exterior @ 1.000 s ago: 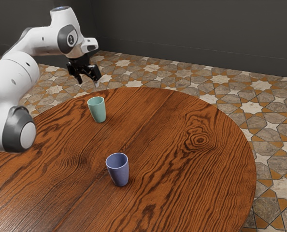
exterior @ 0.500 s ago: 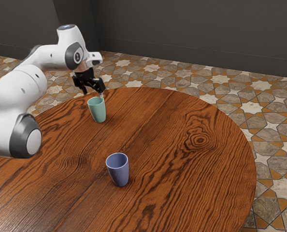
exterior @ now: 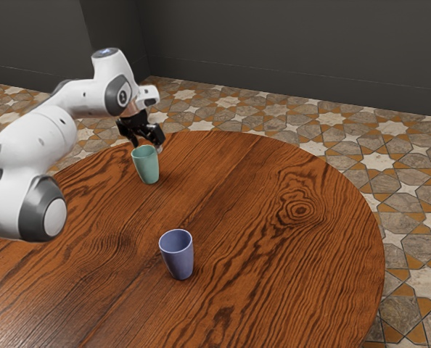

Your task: Place the left cup onto the right cup

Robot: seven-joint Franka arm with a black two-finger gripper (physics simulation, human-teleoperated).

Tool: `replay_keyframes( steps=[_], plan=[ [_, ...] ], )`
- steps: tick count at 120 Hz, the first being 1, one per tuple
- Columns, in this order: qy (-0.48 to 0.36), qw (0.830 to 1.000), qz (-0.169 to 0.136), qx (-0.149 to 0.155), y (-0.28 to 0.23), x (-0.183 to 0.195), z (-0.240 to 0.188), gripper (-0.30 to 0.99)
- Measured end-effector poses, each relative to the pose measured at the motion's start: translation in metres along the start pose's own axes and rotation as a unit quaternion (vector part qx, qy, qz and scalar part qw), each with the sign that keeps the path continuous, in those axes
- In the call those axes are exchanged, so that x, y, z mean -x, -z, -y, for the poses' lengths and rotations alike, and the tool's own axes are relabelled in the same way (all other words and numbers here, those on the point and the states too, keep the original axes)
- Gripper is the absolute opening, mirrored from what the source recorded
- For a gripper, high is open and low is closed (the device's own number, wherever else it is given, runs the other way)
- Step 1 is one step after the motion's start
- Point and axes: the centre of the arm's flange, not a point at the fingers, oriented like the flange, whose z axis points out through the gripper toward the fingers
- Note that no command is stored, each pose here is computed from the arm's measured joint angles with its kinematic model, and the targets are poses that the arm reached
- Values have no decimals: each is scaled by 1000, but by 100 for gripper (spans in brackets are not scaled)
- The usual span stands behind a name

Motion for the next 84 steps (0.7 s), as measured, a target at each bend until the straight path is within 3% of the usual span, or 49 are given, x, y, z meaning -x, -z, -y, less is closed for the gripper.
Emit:
replay_keyframes(
  steps=[33, 69, 84],
  plan=[
    [-3, 1000, -10, -4, -8, -2, 1, 69],
    [-5, 1000, -2, 7, -18, 1, -4, 69],
    [-5, 1000, 1, 9, -21, 1, -4, 59]
  ],
)
